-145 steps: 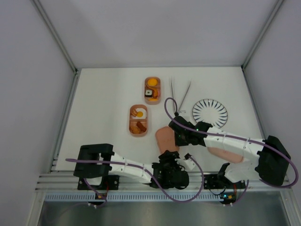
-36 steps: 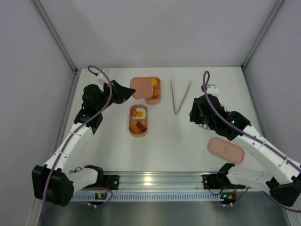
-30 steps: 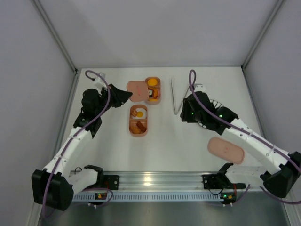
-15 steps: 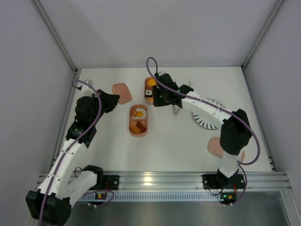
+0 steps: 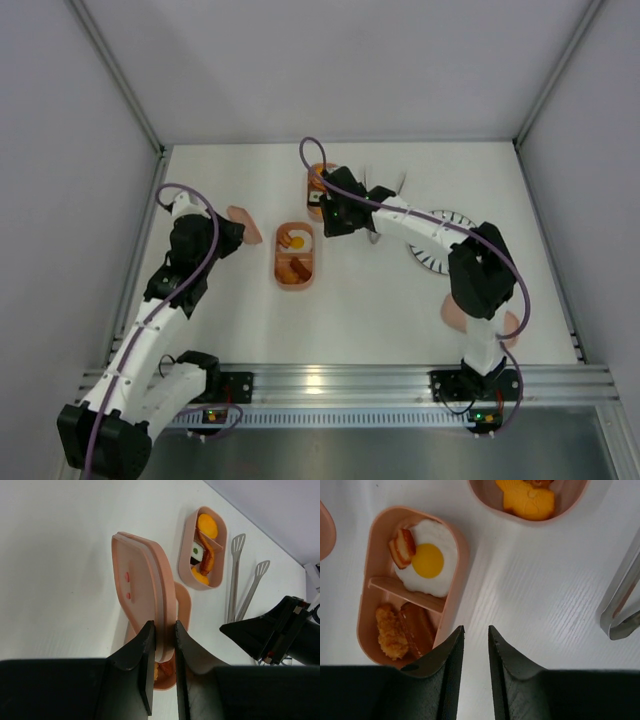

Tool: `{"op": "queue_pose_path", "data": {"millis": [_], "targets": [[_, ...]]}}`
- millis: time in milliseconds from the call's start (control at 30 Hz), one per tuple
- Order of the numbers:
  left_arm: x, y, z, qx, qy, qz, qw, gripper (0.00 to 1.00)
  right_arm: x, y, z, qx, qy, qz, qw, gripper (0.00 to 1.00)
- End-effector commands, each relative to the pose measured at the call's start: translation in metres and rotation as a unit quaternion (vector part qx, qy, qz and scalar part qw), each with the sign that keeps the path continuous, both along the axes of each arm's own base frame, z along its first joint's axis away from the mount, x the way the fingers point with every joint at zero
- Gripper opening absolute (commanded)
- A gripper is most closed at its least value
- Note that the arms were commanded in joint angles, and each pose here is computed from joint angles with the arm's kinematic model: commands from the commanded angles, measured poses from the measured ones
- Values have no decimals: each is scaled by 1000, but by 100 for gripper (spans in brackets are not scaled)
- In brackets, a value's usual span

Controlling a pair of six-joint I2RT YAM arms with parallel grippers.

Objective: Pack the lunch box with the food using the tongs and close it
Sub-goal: Move the packing box to the center of the board.

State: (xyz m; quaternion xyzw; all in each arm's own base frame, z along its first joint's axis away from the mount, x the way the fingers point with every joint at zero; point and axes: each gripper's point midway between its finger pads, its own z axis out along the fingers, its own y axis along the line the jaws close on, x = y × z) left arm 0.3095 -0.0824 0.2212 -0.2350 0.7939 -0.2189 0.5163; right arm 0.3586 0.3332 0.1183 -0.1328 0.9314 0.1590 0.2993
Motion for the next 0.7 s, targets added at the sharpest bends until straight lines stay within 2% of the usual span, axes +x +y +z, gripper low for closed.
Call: {"op": "queue_pose_path", "data": {"millis": [0, 167, 367, 667], "targets": [[6, 0, 4, -11, -18, 5, 1000, 0, -4, 15, -17, 6, 1, 16, 1000, 25], [5, -2, 10, -4, -24, -4, 1000, 0, 0, 20, -25, -12, -11, 16, 1000, 25], [4, -3, 20, -1, -29, -12, 999, 0, 30, 35, -1, 1, -45, 14, 999, 32], [3, -5, 23, -1, -30, -18, 999, 0, 46, 53, -9, 11, -34, 23, 999, 33]]}}
